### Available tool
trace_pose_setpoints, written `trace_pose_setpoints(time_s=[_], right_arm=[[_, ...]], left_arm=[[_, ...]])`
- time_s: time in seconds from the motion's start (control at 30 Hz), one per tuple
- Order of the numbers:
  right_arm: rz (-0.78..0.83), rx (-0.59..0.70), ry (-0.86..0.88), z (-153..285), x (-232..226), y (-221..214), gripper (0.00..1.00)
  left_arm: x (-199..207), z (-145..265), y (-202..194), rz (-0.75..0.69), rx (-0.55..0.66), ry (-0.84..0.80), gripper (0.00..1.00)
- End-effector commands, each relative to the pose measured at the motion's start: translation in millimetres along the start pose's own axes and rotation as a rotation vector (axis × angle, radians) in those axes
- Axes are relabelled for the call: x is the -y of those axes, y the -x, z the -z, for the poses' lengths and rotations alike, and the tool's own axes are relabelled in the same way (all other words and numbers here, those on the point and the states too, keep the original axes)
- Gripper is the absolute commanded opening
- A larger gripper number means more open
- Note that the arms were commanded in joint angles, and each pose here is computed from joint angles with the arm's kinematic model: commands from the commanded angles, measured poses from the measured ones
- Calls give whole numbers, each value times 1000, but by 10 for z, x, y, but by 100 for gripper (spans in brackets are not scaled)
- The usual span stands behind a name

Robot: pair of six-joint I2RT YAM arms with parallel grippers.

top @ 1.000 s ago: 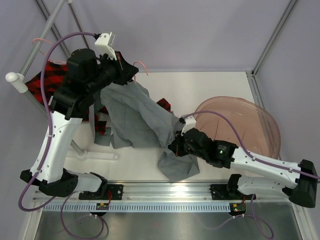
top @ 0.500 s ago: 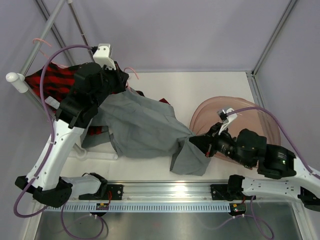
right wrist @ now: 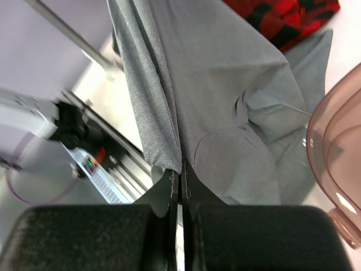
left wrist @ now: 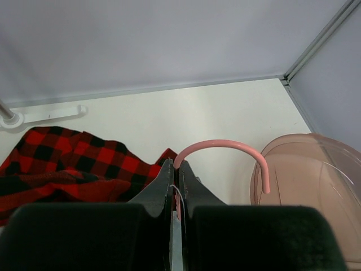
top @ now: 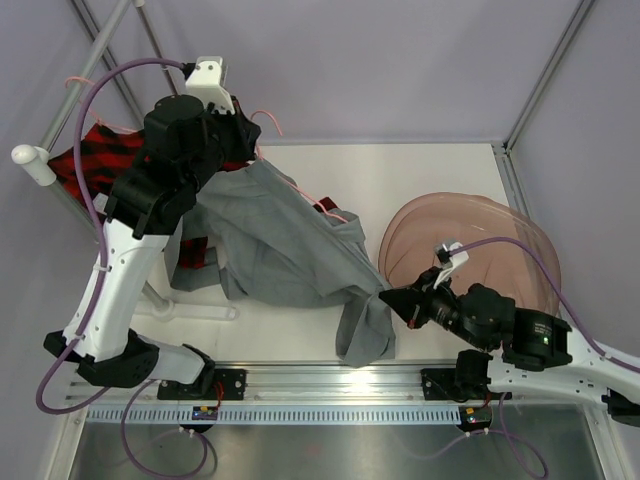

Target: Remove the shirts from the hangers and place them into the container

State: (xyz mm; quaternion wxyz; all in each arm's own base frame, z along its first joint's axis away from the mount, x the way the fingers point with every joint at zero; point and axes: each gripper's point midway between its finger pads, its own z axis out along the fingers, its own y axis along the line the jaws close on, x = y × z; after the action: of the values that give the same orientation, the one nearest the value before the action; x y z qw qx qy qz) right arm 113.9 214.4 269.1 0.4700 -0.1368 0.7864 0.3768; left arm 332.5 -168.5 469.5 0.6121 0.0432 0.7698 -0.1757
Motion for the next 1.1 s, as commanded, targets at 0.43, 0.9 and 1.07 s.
trace_pose_setpoints(time_s=[0.43,0.9,1.07], right_arm=[[-74,-38,-120,-861,108,-692,0],[60,-10,-153,-1247,-375,-632,69],[21,21,-332,-372,89,-265,91]], left_arm=[[175,726,535,124,192,-128,0],[218,916,176,197,146,-199,0],[191,852,112,150,114,-179,0]])
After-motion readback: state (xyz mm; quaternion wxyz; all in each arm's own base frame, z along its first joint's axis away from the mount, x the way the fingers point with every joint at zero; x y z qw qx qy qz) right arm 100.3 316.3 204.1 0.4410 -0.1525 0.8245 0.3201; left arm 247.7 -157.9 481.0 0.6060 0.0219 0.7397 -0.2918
